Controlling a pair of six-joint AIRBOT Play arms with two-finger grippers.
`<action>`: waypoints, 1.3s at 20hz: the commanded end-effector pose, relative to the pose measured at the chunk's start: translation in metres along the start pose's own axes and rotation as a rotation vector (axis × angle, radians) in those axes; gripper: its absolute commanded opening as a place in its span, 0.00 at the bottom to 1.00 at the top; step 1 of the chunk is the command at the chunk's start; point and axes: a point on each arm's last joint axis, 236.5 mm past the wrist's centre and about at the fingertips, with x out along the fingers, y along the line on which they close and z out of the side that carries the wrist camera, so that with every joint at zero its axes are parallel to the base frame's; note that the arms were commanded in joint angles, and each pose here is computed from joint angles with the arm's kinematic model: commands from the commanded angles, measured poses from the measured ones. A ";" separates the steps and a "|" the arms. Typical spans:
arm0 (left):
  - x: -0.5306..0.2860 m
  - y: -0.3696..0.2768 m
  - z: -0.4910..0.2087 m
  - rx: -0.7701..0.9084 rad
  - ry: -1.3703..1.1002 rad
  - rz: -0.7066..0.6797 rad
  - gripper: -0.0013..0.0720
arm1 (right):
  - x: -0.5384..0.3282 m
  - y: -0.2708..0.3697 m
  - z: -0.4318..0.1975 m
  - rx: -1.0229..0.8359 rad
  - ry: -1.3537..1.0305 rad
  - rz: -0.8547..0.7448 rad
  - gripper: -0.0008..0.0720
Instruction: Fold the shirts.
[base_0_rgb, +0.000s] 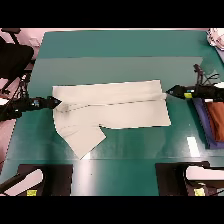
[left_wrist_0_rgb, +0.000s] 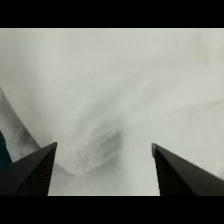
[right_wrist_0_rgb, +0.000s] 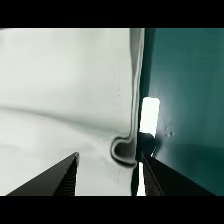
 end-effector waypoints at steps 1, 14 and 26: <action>-0.022 -0.016 -0.022 -0.017 0.084 0.006 0.97 | -0.040 0.015 -0.001 -0.007 -0.017 0.034 0.64; -0.062 -0.030 -0.171 -0.531 0.410 0.232 0.96 | -0.088 0.012 -0.124 0.297 0.036 -0.097 0.64; -0.012 -0.075 -0.177 -0.572 0.339 0.138 0.96 | -0.088 0.003 -0.120 0.314 0.014 -0.125 0.64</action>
